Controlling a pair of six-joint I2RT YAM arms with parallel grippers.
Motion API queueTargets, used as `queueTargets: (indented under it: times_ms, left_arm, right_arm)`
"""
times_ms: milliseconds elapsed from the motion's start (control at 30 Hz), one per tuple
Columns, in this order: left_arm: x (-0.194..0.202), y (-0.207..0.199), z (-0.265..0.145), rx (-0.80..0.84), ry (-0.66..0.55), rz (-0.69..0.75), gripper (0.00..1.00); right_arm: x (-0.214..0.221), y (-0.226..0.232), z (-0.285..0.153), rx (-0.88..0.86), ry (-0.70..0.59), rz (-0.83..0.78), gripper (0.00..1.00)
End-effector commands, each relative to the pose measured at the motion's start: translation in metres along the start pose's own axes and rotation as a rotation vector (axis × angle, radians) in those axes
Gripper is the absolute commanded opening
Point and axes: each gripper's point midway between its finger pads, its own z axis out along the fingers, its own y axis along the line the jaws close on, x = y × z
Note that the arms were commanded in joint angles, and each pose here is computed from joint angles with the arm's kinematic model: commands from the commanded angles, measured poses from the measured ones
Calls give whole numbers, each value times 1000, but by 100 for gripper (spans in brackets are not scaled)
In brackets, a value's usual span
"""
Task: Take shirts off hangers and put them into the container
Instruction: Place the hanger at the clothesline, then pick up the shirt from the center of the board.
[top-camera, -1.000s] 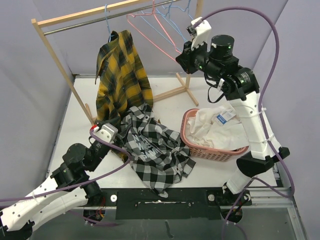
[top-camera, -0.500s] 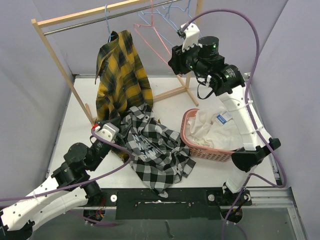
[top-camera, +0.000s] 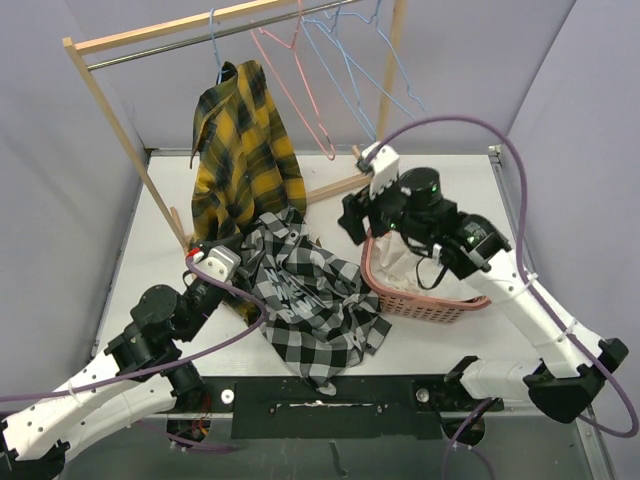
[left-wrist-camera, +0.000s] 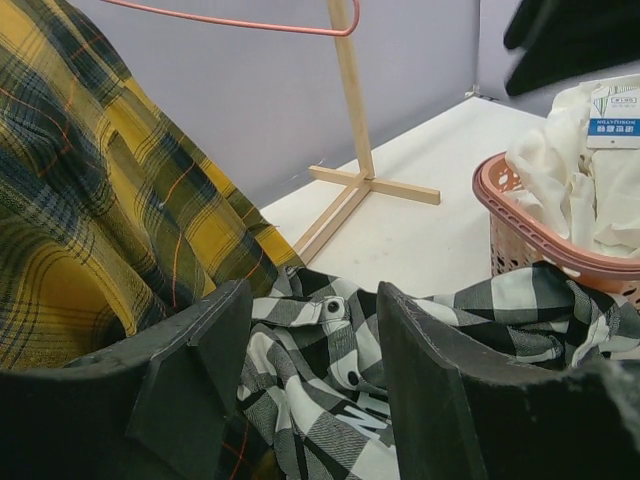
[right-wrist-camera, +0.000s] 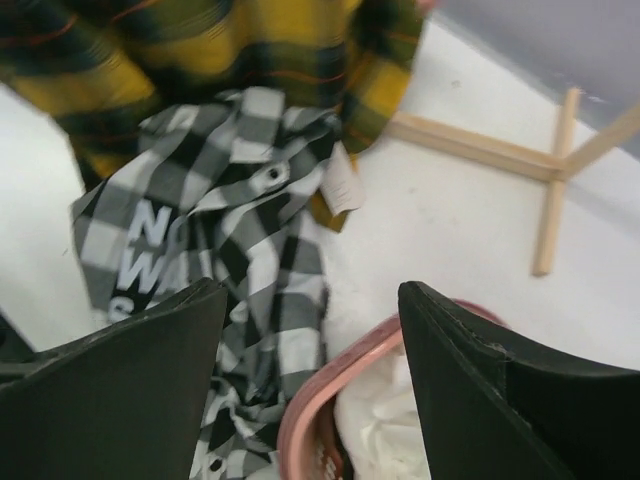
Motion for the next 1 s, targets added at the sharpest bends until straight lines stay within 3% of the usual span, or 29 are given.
queueTargets:
  times_ms: [0,200,233,433,767,967]
  left_arm:
    - [-13,5,1,-20,-41,-28,52]
    - [-11,5,3,-27,-34,-24,52]
    - [-11,5,3,-27,-32,-23,51]
    - [-8,3,5,-23,-22,-21,52]
    - [-8,5,5,-30,-17,-23,52]
    - [-7,7,5,-41,-12,-25,52]
  right_arm:
    - [48,43,16,-113,68,-56,72]
    - [121,85,44,-273,190,-9,87]
    - [126,91,50,-299,184,1,93]
    - [149,120,69,-436,239,17,100]
    - [184,150,91,-522,326,-15,98]
    - [234,182,100,-533,444,-86,98]
